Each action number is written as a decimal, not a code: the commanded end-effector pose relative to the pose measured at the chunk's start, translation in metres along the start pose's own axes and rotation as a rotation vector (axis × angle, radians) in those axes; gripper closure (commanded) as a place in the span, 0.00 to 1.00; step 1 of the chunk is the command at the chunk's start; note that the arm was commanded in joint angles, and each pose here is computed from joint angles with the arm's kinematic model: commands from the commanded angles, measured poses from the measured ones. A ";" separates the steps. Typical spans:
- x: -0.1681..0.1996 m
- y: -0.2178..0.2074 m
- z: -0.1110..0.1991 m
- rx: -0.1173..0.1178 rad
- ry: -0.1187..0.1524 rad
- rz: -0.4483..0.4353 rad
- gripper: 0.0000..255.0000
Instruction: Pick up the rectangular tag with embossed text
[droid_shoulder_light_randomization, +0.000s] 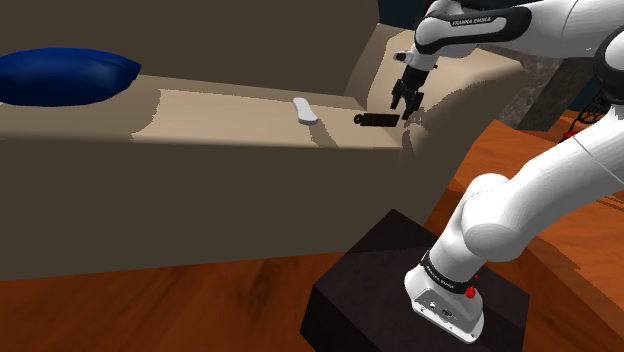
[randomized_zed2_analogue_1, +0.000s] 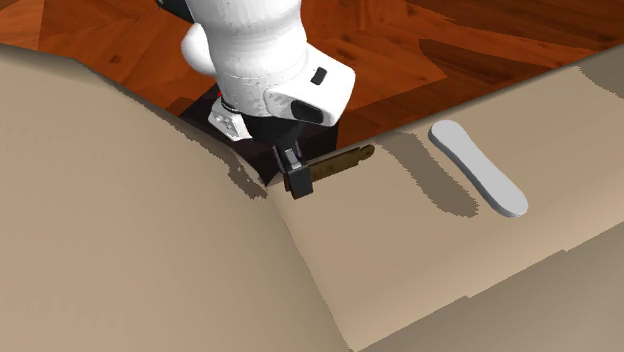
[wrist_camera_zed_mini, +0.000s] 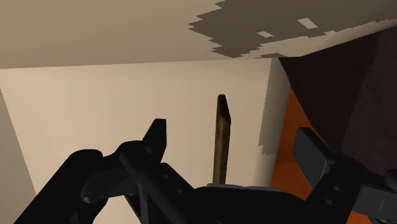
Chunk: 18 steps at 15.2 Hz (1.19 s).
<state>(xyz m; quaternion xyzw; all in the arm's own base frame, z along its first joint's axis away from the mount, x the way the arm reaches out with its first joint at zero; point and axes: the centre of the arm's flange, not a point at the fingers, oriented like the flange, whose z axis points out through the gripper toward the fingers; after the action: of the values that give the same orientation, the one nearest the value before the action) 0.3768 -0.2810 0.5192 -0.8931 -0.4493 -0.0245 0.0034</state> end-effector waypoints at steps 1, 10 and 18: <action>-0.004 0.004 0.008 0.000 0.003 -0.016 0.00; -0.005 0.003 0.039 0.000 0.003 -0.017 1.00; -0.005 0.003 0.038 0.000 0.003 -0.016 1.00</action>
<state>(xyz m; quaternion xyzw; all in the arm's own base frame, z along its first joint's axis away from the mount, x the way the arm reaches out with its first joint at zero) 0.3776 -0.2862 0.4809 -0.8893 -0.4566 -0.0260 0.0037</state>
